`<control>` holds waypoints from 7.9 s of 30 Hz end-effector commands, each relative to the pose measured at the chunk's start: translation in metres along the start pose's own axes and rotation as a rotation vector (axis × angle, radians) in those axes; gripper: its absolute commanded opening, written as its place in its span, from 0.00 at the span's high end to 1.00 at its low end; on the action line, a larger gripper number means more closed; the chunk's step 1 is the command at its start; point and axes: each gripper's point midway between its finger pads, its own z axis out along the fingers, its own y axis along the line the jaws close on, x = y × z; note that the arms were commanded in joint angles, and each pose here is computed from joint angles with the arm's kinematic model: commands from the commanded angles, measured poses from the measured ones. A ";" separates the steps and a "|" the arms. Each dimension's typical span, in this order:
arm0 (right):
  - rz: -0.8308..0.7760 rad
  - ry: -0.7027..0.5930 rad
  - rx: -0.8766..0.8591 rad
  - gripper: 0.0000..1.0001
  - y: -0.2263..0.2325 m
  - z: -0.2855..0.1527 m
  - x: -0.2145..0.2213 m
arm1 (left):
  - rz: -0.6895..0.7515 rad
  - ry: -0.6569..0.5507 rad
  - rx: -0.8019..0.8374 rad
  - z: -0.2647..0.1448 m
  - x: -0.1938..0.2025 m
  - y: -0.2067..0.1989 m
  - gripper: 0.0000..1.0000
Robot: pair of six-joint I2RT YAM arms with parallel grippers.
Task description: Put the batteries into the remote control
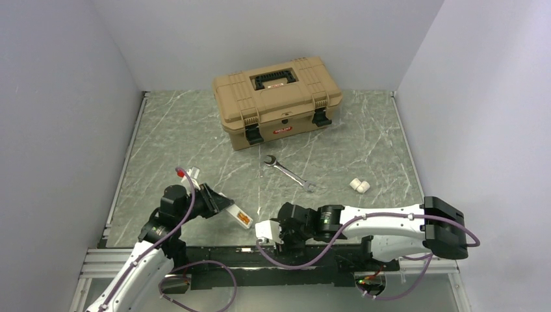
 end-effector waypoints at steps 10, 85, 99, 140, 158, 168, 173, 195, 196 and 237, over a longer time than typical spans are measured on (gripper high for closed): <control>-0.138 0.003 0.064 0.40 -0.020 0.006 -0.002 | 0.018 -0.027 0.064 0.003 -0.007 -0.010 1.00; -0.017 0.113 0.094 0.84 -0.032 0.031 -0.013 | 0.010 -0.029 0.068 -0.002 -0.010 0.001 1.00; -0.020 0.069 0.157 0.60 -0.041 0.021 -0.016 | 0.008 -0.026 0.070 -0.002 -0.010 0.001 1.00; -0.024 0.186 0.038 0.67 -0.040 0.040 0.005 | 0.015 -0.027 0.058 -0.002 -0.011 0.002 1.00; 0.008 0.204 0.143 0.70 -0.076 0.050 0.004 | 0.030 -0.039 0.032 -0.005 -0.015 0.004 1.00; 0.172 0.151 0.209 0.71 -0.098 0.063 -0.014 | 0.029 -0.080 -0.043 -0.011 -0.022 0.012 1.00; 0.242 0.134 0.240 0.72 -0.113 0.074 -0.025 | 0.021 -0.081 -0.057 -0.012 -0.022 0.014 1.00; 0.518 -0.319 0.372 0.39 -0.135 -0.012 -0.111 | 0.018 -0.095 -0.054 -0.013 -0.026 0.011 1.00; 0.565 -0.336 0.411 0.38 -0.137 -0.020 -0.109 | 0.023 -0.101 -0.040 -0.012 -0.028 0.008 1.00; 0.363 -0.171 0.340 0.33 -0.124 0.047 -0.033 | 0.040 -0.095 0.081 -0.010 -0.029 -0.013 1.00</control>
